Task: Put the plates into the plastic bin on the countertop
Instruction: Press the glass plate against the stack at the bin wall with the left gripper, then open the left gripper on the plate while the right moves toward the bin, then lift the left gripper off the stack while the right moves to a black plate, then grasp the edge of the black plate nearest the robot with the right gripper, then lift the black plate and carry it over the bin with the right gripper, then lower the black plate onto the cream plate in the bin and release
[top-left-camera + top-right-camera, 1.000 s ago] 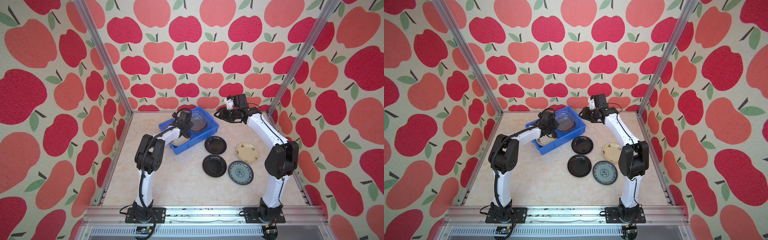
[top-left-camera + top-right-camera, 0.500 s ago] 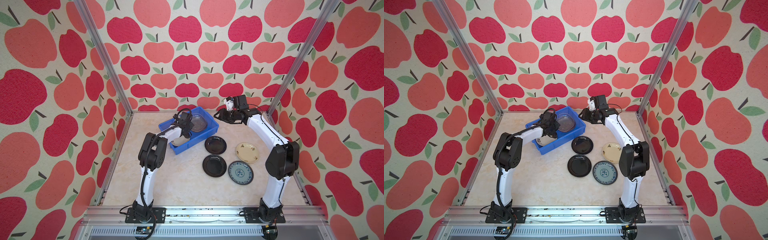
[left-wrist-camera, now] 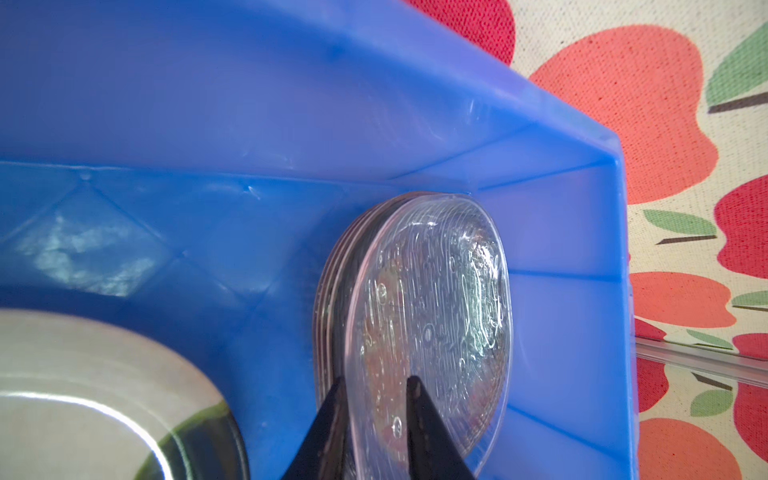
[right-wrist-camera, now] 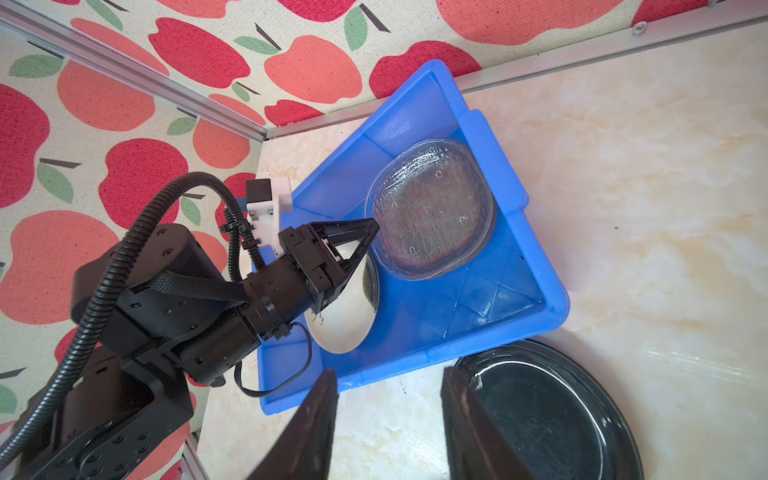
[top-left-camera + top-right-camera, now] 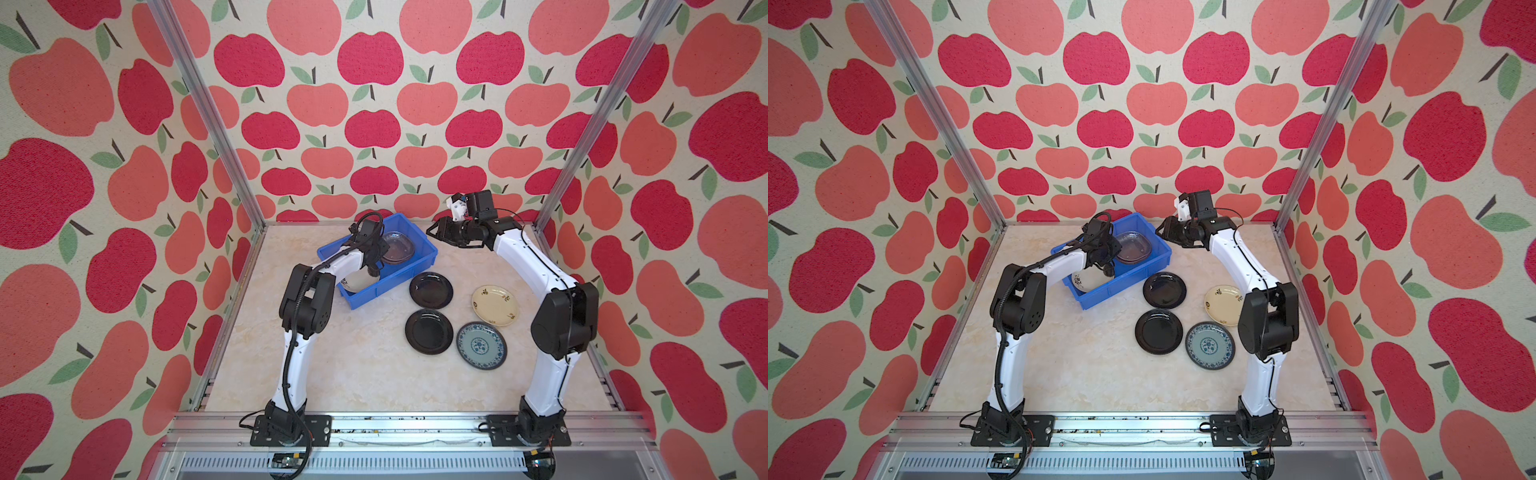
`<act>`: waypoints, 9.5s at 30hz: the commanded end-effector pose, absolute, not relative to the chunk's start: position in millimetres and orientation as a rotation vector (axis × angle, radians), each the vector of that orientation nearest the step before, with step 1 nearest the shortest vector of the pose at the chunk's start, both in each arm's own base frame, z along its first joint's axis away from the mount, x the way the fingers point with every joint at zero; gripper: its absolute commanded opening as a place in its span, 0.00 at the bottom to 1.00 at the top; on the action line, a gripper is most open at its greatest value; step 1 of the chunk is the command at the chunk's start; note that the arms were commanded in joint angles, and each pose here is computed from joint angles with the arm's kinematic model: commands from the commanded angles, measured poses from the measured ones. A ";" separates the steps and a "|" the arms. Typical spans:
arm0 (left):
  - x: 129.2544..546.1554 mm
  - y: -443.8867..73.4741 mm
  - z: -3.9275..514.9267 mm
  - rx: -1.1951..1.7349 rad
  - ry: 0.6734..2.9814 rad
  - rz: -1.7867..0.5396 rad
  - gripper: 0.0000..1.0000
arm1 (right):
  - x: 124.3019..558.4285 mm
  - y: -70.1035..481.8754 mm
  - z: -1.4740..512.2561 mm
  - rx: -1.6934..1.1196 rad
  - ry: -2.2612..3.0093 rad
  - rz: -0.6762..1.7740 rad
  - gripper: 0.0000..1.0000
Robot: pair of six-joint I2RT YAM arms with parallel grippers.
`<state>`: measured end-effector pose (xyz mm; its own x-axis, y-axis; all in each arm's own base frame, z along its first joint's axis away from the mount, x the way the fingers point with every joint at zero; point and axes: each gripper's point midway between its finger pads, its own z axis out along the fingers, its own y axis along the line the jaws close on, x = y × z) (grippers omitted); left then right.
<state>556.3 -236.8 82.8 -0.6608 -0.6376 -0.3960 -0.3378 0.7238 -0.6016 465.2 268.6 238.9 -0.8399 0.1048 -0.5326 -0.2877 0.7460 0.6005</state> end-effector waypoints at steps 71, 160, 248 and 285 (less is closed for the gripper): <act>315.7 -223.1 217.6 0.097 2.295 -0.741 0.60 | 290.1 333.0 229.6 -0.630 2.291 0.858 0.36; 350.3 -190.8 184.6 -0.033 2.223 -0.900 0.58 | 238.4 273.5 21.3 -0.447 2.844 1.139 0.00; 414.9 -136.6 201.7 -0.156 2.114 -0.841 0.99 | 472.3 459.5 90.5 -0.478 2.574 1.053 0.00; 422.0 -162.1 188.6 -0.073 2.156 -0.826 0.99 | 459.1 442.5 135.9 -0.597 2.522 0.772 0.52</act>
